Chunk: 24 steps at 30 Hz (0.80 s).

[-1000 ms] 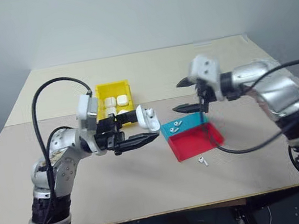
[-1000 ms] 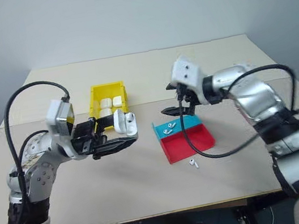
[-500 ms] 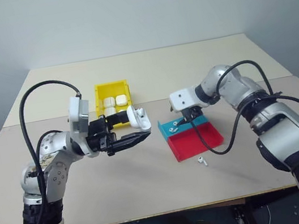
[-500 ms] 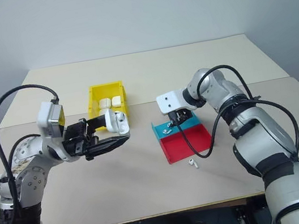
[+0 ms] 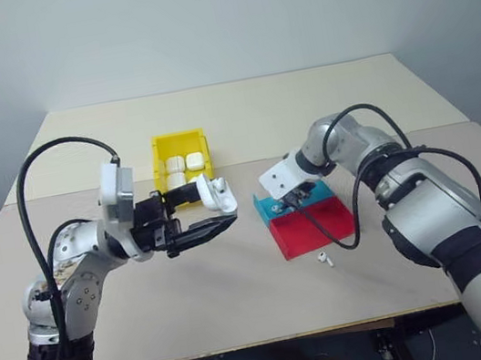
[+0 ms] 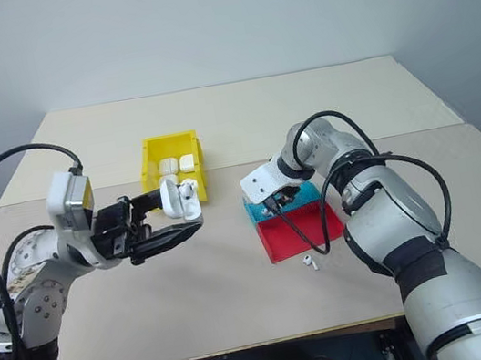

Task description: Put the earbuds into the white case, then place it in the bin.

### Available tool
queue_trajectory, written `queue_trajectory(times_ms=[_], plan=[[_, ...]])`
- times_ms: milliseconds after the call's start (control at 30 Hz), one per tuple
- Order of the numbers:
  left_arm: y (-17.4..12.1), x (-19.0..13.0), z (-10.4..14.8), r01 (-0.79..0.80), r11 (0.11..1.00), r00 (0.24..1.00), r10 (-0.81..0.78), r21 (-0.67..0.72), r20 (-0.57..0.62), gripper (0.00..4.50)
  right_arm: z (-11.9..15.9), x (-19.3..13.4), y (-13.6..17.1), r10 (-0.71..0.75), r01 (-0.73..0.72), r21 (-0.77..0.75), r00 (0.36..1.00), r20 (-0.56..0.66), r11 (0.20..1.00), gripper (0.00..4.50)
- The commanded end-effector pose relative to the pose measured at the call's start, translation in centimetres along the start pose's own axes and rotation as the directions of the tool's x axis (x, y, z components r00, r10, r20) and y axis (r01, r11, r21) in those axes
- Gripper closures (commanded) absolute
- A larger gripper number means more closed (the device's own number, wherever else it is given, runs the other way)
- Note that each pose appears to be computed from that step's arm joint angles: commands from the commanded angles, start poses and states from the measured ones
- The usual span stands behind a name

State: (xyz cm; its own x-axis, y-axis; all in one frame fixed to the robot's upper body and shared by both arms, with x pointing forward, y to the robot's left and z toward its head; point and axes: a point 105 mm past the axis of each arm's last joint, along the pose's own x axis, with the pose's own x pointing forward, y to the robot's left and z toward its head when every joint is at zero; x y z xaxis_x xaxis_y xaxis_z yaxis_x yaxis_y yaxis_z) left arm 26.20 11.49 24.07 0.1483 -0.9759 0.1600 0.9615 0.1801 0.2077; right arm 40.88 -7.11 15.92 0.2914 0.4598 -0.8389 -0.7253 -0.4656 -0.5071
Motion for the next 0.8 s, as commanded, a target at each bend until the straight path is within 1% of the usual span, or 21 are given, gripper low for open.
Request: queue_trajectory(times_ms=[33,267,533,567,600,700,733,800], plan=[[-0.4,-0.1,1.2,0.001,0.999,1.000,-0.002,0.053,0.016,1.72,0.5,-0.5,-0.7,-0.015,0.015,-0.020,1.000,0.004,1.000,1.98],[-0.5,-0.3,1.3,-0.021,0.998,1.000,0.019,0.067,0.018,1.72,0.1,0.6,0.1,0.034,-0.034,-0.004,0.999,-0.036,0.999,1.98],[-0.8,-0.6,1.3,-0.044,0.996,0.999,0.043,0.075,0.015,1.72,-0.1,1.1,0.4,0.047,-0.046,0.014,0.998,-0.049,0.999,1.98],[-0.8,-0.7,1.4,-0.046,0.996,0.999,0.045,0.076,0.015,1.72,0.0,1.2,0.4,0.053,-0.053,0.014,0.997,-0.048,0.999,2.37],[-0.8,-0.7,1.4,-0.047,0.996,0.999,0.046,0.077,0.015,1.72,0.0,1.2,0.5,0.062,-0.061,0.015,0.997,-0.047,0.998,2.60],[-0.9,-0.7,1.4,-0.048,0.996,0.999,0.047,0.078,0.014,1.72,0.1,1.3,0.7,0.074,-0.073,0.017,0.996,-0.044,0.997,3.59],[-0.9,-0.7,1.4,-0.049,0.996,0.999,0.048,0.079,0.013,1.72,0.1,1.4,0.7,0.074,-0.074,0.020,0.996,-0.043,0.997,3.83],[-0.9,-0.7,1.4,-0.049,0.996,0.999,0.048,0.079,0.013,1.72,0.1,1.5,0.8,0.076,-0.075,0.024,0.996,-0.040,0.997,3.86]])
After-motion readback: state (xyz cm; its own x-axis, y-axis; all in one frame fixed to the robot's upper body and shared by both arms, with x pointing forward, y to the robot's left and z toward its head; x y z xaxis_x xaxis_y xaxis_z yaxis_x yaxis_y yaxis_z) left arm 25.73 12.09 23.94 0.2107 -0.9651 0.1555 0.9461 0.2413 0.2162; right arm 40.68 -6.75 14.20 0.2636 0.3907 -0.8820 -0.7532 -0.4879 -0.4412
